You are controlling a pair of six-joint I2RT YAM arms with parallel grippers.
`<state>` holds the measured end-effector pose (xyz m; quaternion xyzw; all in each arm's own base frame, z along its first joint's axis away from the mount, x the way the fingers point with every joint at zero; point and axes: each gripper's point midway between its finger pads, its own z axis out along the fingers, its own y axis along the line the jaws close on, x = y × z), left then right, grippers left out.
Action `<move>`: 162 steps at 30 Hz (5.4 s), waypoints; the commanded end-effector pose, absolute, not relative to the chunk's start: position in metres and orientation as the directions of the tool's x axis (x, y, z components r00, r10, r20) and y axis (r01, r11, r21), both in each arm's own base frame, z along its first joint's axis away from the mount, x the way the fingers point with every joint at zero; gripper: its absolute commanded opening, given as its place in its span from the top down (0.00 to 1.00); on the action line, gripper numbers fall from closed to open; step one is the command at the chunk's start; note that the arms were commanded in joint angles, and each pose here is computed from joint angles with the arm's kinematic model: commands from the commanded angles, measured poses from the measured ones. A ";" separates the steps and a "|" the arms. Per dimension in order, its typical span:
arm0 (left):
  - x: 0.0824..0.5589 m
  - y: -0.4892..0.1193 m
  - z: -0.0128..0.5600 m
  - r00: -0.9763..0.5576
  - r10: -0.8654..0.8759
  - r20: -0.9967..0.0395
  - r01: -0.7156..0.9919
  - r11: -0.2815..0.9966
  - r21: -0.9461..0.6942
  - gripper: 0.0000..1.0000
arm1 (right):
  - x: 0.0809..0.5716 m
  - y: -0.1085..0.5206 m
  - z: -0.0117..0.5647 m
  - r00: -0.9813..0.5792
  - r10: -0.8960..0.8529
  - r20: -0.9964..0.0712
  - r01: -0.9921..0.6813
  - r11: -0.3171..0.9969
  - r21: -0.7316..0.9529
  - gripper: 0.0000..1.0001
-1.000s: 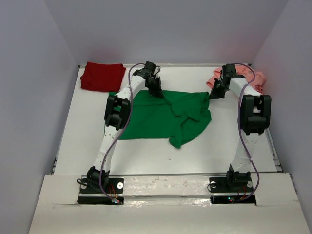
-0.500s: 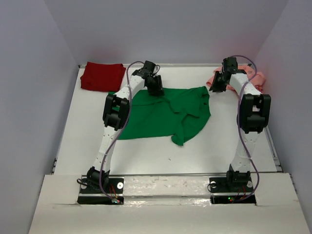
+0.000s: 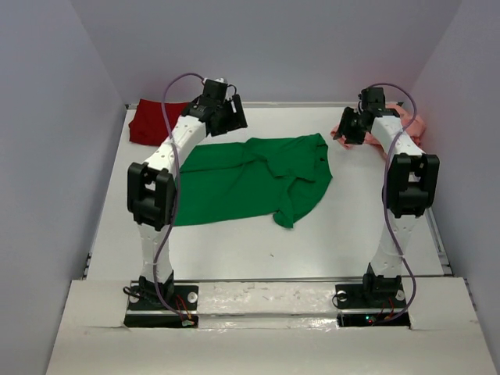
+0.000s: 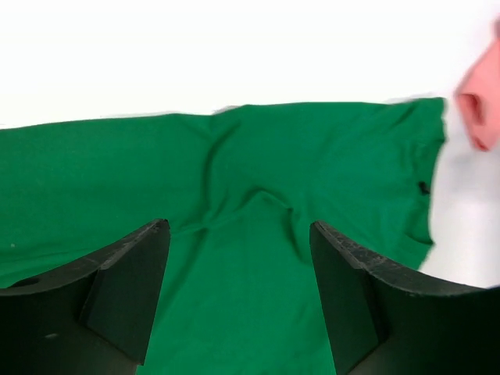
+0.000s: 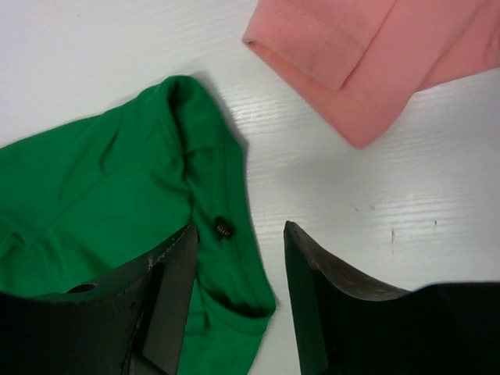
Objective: Fold and stack the t-shirts
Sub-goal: Fold the tshirt
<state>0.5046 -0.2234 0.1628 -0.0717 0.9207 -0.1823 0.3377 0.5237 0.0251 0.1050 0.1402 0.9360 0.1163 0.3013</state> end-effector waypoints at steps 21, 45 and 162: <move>0.252 -0.348 0.151 -0.921 0.232 -0.313 0.360 0.815 -0.453 1.00 | 0.465 0.168 0.078 -0.921 0.249 -0.301 0.016 0.794 0.607 1.00; 0.177 -0.386 0.111 -0.760 0.611 -0.222 0.650 0.714 -0.262 0.56 | 0.466 0.191 0.028 -0.943 0.197 -0.267 0.009 0.818 0.575 1.00; 0.349 -0.334 0.107 -0.906 0.174 -0.386 0.347 0.828 -0.440 1.00 | 0.466 0.186 0.034 -0.943 0.180 -0.280 -0.004 0.835 0.550 0.60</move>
